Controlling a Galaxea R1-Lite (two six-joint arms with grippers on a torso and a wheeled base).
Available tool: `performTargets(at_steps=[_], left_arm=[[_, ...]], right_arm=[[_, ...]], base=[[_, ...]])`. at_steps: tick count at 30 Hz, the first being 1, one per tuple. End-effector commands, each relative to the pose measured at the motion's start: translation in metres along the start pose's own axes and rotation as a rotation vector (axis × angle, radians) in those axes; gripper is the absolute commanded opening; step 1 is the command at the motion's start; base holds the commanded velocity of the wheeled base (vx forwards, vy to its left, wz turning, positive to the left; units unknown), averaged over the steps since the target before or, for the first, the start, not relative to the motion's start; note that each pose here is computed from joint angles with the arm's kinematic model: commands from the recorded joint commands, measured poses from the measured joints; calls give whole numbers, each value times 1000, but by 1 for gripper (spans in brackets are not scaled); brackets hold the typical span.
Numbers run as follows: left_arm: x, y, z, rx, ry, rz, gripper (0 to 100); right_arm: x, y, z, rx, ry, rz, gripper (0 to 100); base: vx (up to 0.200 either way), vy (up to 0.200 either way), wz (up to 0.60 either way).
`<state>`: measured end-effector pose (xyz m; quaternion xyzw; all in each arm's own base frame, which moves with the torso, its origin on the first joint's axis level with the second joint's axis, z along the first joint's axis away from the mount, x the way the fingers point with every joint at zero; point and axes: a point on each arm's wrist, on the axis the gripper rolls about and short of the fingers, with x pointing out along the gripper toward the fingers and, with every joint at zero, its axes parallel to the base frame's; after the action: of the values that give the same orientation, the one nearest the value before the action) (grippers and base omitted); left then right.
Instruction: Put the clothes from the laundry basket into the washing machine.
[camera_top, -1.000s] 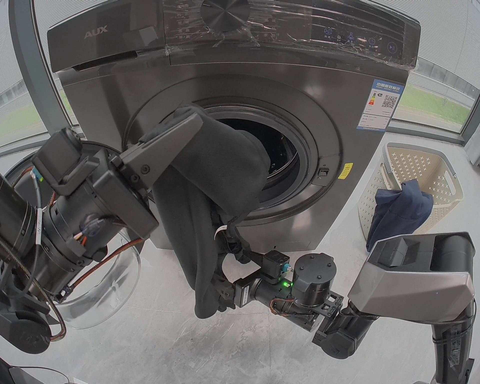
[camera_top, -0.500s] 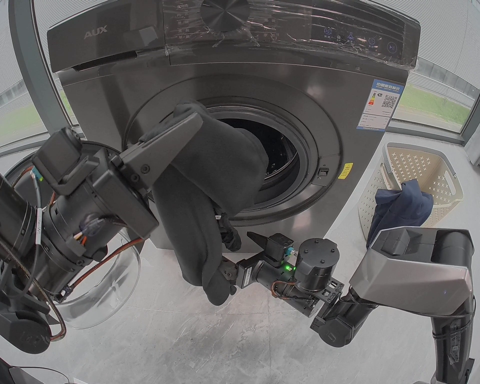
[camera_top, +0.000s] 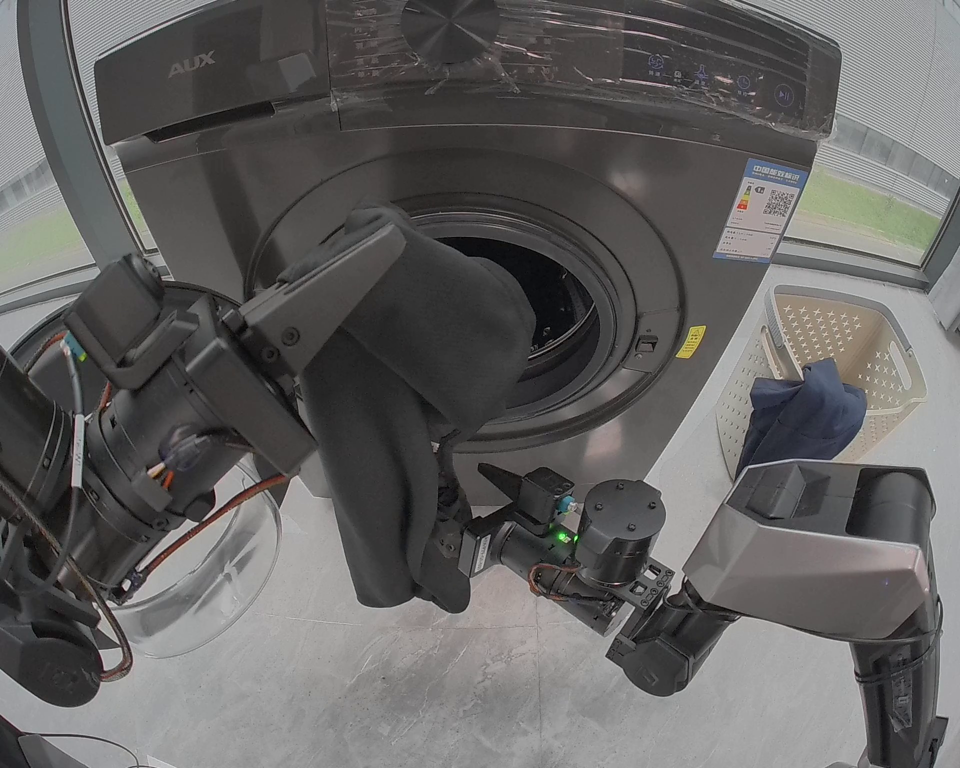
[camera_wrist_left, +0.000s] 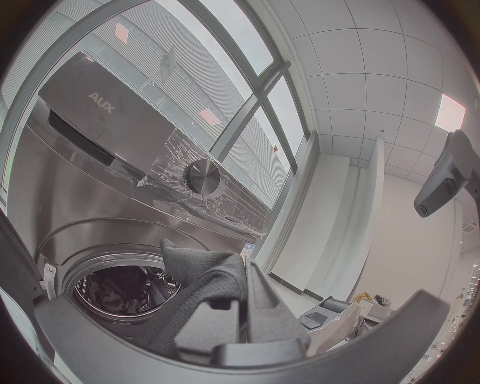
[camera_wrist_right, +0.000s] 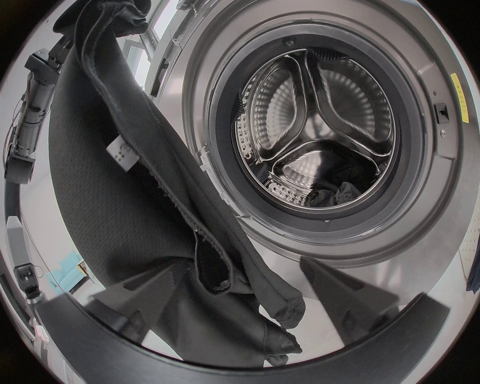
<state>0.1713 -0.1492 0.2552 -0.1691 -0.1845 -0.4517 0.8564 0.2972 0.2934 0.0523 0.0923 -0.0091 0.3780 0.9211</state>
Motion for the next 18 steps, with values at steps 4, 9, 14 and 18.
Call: performTargets(at_steps=[4,9,14,18], left_arm=[[1,2,-3,-3,8,4,0],[0,5,-4,1,14,20,0],[-2,13,-3,14,20,38,0],[-2,13,-1,8,17,40,0]], right_arm=[[-2,-4,2,1,-3,-12,0],[-19,-4,29,0,-23,-20,0],[-60,-10,61,-4,-9,-59,0],[-79,-20,77,-8,-25,-98,0]], base=[[0,0,0],[0,0,0],[0,0,0],[0,0,0]])
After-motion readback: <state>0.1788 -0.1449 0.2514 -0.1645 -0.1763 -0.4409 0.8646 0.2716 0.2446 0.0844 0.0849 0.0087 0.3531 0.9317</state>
